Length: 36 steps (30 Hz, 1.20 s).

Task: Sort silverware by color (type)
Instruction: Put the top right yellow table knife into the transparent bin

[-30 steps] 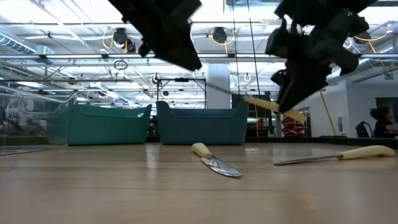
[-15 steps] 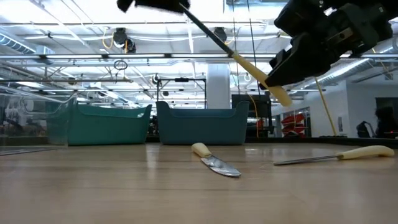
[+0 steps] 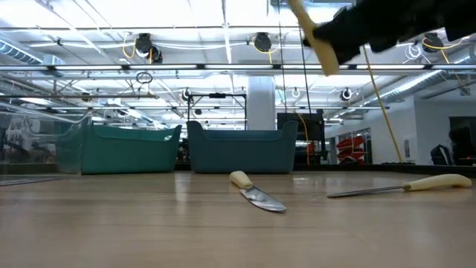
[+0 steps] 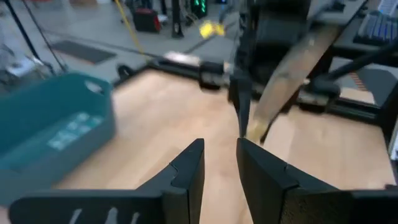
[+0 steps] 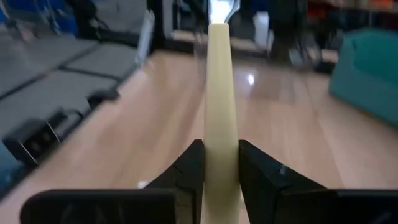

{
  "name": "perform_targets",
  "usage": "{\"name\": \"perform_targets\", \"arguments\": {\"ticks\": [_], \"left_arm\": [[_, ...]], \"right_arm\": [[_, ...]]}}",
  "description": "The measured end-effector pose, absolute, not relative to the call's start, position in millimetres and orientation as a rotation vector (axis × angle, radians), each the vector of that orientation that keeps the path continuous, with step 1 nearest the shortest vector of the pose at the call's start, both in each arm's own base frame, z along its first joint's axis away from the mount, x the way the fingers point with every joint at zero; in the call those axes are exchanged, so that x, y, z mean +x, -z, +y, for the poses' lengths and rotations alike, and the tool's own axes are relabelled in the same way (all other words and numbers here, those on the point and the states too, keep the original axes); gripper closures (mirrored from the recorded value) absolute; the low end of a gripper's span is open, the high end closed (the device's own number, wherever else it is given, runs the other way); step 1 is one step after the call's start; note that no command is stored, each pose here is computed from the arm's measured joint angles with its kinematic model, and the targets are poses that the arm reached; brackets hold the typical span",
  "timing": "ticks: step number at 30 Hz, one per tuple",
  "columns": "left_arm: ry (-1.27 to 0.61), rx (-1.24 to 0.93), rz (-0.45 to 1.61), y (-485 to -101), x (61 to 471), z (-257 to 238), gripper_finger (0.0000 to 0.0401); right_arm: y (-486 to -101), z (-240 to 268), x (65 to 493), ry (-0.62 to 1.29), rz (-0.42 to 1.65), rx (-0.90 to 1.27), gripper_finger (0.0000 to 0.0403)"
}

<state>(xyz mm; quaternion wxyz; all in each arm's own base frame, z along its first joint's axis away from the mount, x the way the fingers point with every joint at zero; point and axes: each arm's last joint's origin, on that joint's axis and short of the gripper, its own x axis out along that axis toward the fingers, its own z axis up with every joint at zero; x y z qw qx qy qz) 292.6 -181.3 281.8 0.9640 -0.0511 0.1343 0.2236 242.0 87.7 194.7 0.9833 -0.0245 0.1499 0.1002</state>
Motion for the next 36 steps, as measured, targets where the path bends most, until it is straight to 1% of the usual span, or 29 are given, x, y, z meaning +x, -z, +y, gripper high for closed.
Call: {"name": "perform_targets", "arguments": {"ticks": [2, 4, 6, 9, 12, 17, 21, 24, 26, 28, 30, 34, 36], "left_arm": [[-0.421, -0.124, 0.301, -269.3, 298.8, -186.0, 0.0293], [-0.384, -0.155, 0.301, -260.3, 307.7, -190.6, 0.0277], [-0.355, -0.157, 0.281, -256.3, 316.3, -194.1, 0.0252], [-0.358, -0.121, 0.228, -248.0, 333.2, -192.6, 0.0208], [-0.355, -0.064, 0.153, -248.4, 346.7, -189.4, 0.0179], [-0.23, 0.012, 0.062, -247.1, 364.7, -185.6, 0.017], [-0.231, 0.015, -0.004, -249.8, 373.0, -177.5, 0.0169], [-0.201, 0.063, -0.002, -247.7, 376.9, -175.5, 0.017], [-0.191, 0.068, -0.014, -247.9, 381.7, -174.8, 0.0179], [-0.183, 0.097, -0.01, -248.1, 382.8, -175.8, 0.02], [-0.179, 0.113, -0.011, -247.8, 386.0, -177.1, 0.0233], [-0.182, 0.122, 0.001, -244.7, 387.9, -176.1, 0.0312], [-0.188, 0.126, 0.005, -244.4, 387.9, -175.8, 0.0335]], "right_arm": [[-200.8, 91.6, 242.4, -0.22, 0.235, -0.061, 0.0336], [-206.4, 95.2, 242.3, -0.236, 0.175, -0.067, 0.0336], [-210.6, 98.4, 241.8, -0.249, 0.131, -0.071, 0.0336], [-214.5, 102.5, 240.5, -0.266, 0.089, -0.08, 0.0336], [-216.9, 104.6, 239.9, -0.274, 0.062, -0.088, 0.0336], [-218.7, 105.1, 239.8, -0.276, 0.039, -0.12, 0.0336], [-219.0, 104.9, 239.9, -0.269, 0.035, -0.134, 0.0336], [-218.4, 104.1, 240.0, -0.243, 0.041, -0.139, 0.0336], [-218.6, 103.6, 240.2, -0.225, 0.039, -0.147, 0.0336], [-218.7, 103.5, 240.2, -0.22, 0.038, -0.16, 0.0336], [-218.7, 103.4, 240.3, -0.22, 0.038, -0.163, 0.0336], [-218.7, 102.6, 240.5, -0.207, 0.038, -0.169, 0.0336], [-218.8, 102.3, 240.6, -0.197, 0.037, -0.164, 0.0336]]}}
